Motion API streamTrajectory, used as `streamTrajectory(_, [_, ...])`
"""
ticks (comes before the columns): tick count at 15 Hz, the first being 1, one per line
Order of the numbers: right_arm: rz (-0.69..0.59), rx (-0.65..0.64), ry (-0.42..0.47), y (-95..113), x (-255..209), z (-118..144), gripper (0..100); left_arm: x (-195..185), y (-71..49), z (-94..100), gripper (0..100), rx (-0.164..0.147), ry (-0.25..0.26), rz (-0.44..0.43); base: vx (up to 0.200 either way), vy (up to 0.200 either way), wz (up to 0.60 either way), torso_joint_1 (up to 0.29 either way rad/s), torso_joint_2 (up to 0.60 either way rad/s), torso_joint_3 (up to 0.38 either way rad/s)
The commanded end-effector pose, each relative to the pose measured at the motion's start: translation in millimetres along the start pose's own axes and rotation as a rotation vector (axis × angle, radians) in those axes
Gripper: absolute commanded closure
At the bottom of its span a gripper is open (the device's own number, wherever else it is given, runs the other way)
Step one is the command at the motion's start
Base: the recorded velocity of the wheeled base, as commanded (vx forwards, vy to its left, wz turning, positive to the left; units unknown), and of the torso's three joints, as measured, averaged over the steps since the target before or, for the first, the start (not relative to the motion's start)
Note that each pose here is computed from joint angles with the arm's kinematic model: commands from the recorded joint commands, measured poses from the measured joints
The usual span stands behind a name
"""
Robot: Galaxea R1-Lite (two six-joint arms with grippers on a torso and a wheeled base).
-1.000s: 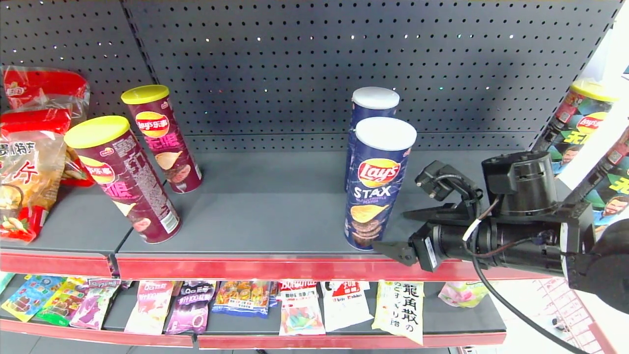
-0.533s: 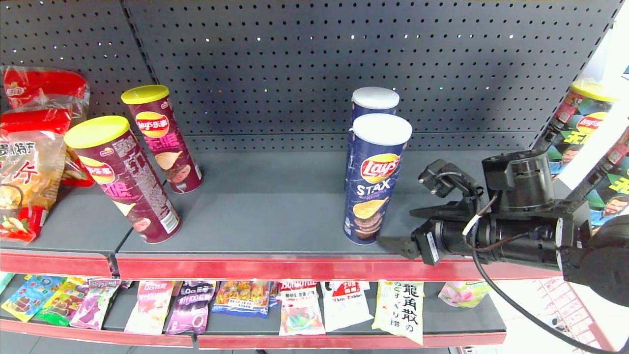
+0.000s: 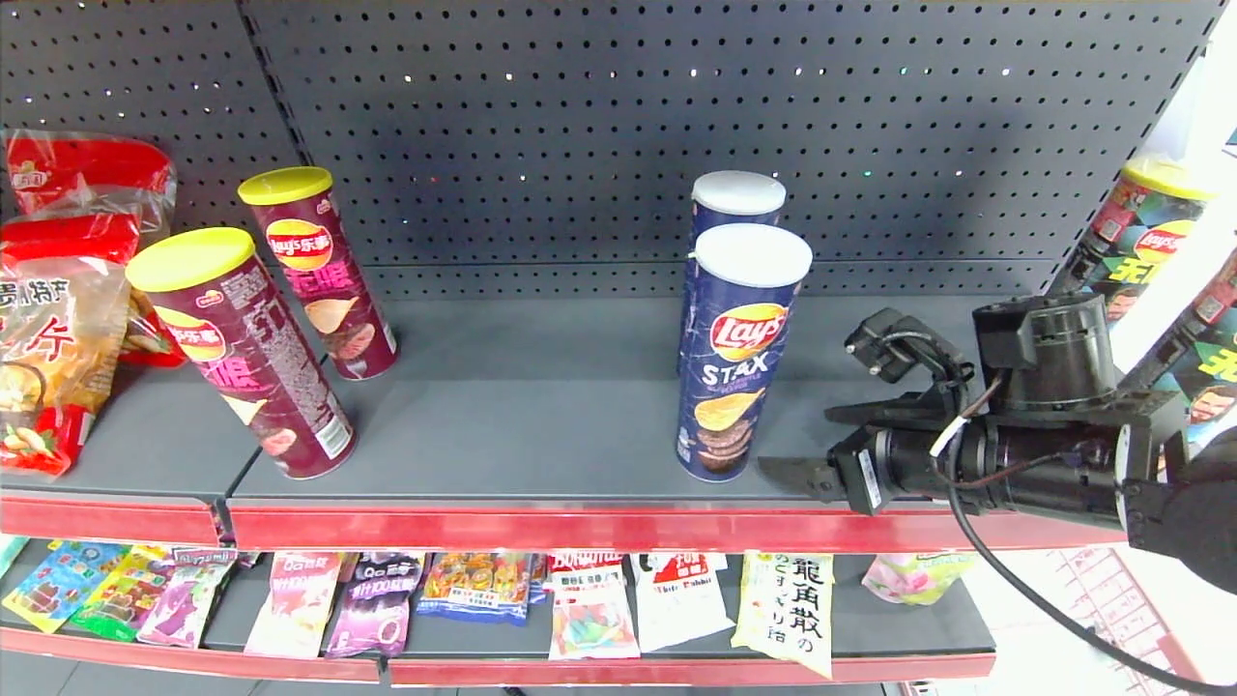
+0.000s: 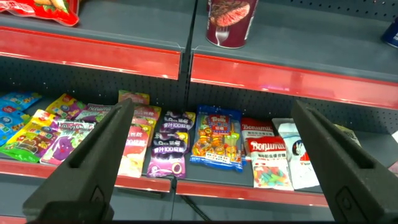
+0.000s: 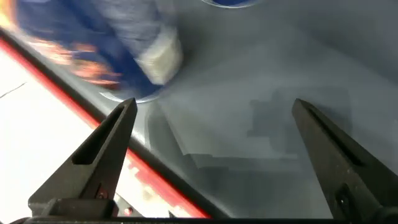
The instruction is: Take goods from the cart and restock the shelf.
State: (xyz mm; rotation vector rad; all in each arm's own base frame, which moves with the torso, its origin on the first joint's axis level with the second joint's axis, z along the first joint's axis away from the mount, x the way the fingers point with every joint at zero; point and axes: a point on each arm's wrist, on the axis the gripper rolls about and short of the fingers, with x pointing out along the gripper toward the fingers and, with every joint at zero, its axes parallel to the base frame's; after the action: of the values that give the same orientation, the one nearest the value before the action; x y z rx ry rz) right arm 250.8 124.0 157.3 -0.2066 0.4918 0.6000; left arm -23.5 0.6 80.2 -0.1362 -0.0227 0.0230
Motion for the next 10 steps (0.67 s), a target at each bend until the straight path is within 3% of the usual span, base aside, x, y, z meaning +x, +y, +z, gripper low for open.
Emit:
streamTrajectory(1, [-0.018, 0.009, -0.005, -5.4, -3.2, -0.1, 0, 0.1, 0.0, 0.0, 0, -0.001, 0.001, 0.000, 0.000, 0.000, 0.00, 0.000, 0.00, 0.000])
streamTrajectory(5, [-0.075, 0.033, -0.006, -21.4, 2.7, 2.3, 0, 0.1, 0.0, 0.0, 0, -0.001, 0.001, 0.000, 0.000, 0.000, 0.00, 0.000, 0.00, 0.000])
streamTrajectory(10, [-0.089, 0.025, -0.002, -19.4, 16.1, 2.0, 0, 0.1, 0.0, 0.0, 0, -0.001, 0.001, 0.002, 0.000, 0.000, 0.00, 0.000, 0.00, 0.000])
